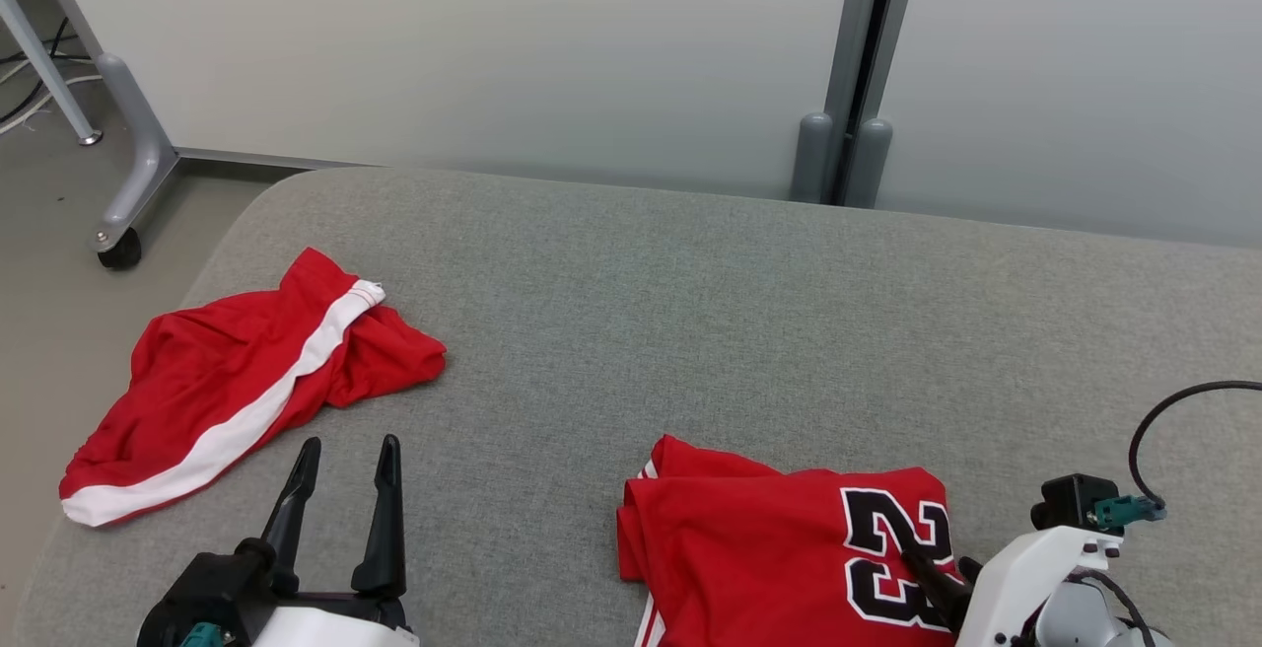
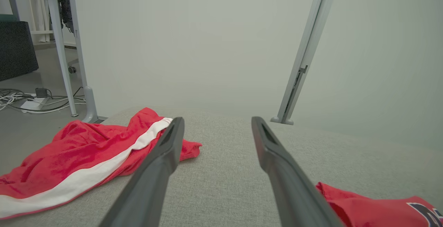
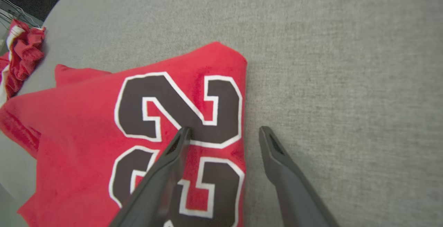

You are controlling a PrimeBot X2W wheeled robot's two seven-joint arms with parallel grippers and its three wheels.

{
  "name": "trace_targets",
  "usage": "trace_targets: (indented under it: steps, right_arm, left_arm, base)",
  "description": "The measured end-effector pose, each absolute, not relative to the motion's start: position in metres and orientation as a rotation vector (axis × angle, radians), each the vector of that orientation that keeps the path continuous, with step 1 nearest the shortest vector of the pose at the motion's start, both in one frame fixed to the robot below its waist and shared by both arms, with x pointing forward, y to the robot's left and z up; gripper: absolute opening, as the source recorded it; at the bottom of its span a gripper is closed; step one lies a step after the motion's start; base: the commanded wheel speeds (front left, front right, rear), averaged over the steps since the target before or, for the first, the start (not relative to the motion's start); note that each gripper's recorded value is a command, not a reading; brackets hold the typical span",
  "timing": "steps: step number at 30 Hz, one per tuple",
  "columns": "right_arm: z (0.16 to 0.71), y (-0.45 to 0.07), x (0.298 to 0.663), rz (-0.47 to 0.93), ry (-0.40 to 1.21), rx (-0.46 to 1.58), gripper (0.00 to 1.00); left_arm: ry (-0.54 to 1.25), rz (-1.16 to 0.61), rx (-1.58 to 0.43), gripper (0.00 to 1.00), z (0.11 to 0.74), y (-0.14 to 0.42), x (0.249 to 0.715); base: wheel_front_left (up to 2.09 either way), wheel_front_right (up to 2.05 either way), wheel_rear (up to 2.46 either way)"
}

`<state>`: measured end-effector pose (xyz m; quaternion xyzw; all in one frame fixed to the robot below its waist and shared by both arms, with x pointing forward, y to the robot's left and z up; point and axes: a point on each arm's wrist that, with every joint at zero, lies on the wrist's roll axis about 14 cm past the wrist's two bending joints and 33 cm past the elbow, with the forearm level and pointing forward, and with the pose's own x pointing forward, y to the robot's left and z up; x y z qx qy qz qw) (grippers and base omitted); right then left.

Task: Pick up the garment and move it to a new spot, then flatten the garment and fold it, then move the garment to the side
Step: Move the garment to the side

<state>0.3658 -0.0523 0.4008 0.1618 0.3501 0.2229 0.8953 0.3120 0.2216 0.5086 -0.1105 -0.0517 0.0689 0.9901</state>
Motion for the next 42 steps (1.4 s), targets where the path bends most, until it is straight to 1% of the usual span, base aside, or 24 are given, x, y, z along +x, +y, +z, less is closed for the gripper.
trace_targets:
  steps: [4,7,8,9,10,13,20,21,27,34,42]
  right_arm:
    - [0.381,-0.051,0.357,0.45,0.839,0.349,1.0]
    - [0.378,-0.049,0.356,0.452,0.861,0.354,1.0]
    - [0.379,-0.046,0.357,0.457,0.859,0.358,0.65]
    - [0.381,-0.044,0.357,0.463,0.852,0.364,0.23]
    - [0.383,-0.042,0.357,0.468,0.844,0.367,0.0]
    - [0.39,-0.039,0.359,0.476,0.809,0.367,0.0]
    - [0.426,-0.051,0.378,0.461,0.607,0.365,0.0]
    - [0.436,-0.059,0.383,0.45,0.563,0.356,0.0]
    - [0.465,-0.108,0.4,0.364,0.429,0.307,0.0]
    - [0.502,-0.172,0.421,0.254,0.319,0.229,0.0]
    - [0.508,-0.249,0.462,0.088,0.288,0.196,0.0]
  left_arm:
    - [-0.097,0.158,-0.219,1.0,0.506,0.227,0.309]
    - [-0.094,0.164,-0.219,1.0,0.505,0.228,0.308]
    - [-0.093,0.165,-0.218,1.0,0.505,0.228,0.308]
    - [-0.093,0.165,-0.218,1.0,0.505,0.228,0.308]
    - [-0.092,0.164,-0.218,1.0,0.504,0.228,0.308]
    - [-0.094,0.158,-0.216,1.0,0.505,0.227,0.309]
    - [-0.102,0.088,-0.215,1.0,0.509,0.208,0.319]
    - [-0.107,0.057,-0.215,1.0,0.512,0.199,0.324]
    - [-0.119,-0.091,-0.232,1.0,0.521,0.155,0.349]
    - [-0.128,-0.288,-0.246,1.0,0.53,0.091,0.382]
    - [-0.085,-0.433,-0.248,1.0,0.513,0.043,0.423]
  base:
    - [0.0,0.0,0.0]
    - [0.0,0.0,0.0]
    - [0.0,0.0,0.0]
    - [0.0,0.0,0.0]
    - [0.0,0.0,0.0]
    - [0.0,0.0,0.0]
    - [0.0,0.0,0.0]
    - [0.0,0.0,0.0]
    - [0.0,0.0,0.0]
    - [0.0,0.0,0.0]
    - [0.0,0.0,0.0]
